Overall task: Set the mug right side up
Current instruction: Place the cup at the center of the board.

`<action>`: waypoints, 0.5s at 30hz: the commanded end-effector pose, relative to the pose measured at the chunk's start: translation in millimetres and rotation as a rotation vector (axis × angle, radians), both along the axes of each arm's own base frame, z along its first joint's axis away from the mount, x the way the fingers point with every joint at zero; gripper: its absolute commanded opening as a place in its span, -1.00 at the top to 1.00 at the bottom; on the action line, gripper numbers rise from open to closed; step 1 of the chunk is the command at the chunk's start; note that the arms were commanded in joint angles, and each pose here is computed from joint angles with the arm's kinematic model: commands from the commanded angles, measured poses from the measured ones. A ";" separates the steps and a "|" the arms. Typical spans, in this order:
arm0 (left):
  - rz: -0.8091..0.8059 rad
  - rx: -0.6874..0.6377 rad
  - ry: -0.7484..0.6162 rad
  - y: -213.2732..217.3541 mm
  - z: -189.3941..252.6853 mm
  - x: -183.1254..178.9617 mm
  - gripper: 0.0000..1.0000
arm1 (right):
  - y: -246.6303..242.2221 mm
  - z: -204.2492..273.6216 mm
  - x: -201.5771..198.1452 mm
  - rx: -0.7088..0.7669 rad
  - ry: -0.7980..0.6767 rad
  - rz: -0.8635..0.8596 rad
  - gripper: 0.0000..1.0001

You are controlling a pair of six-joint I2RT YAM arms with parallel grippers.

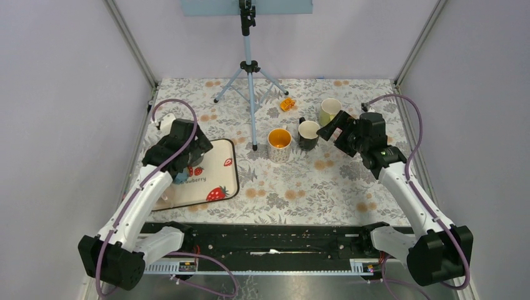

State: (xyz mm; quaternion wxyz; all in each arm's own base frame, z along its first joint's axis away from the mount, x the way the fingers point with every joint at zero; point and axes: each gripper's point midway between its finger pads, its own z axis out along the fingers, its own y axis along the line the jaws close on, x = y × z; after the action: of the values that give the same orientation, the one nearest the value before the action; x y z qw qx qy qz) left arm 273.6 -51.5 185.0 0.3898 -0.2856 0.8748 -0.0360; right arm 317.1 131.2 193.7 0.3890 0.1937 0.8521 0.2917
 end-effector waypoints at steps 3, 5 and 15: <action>0.155 0.076 0.028 43.0 2.5 0.6 -0.97 | 15.2 15.3 1.0 -0.001 -0.021 0.107 -0.99; 0.177 0.086 0.037 50.9 1.5 0.8 -0.98 | 18.8 15.0 1.6 -0.003 -0.020 0.133 -0.99; 0.151 0.015 0.045 73.0 -9.0 51.8 -0.97 | 32.5 15.5 5.4 -0.002 -0.022 0.198 -0.99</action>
State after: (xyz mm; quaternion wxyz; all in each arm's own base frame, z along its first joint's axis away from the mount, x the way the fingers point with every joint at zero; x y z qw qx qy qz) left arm 285.4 29.8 153.7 0.3354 -0.3721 0.8635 0.0576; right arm 317.0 152.6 185.9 0.3485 0.1379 0.8744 0.3082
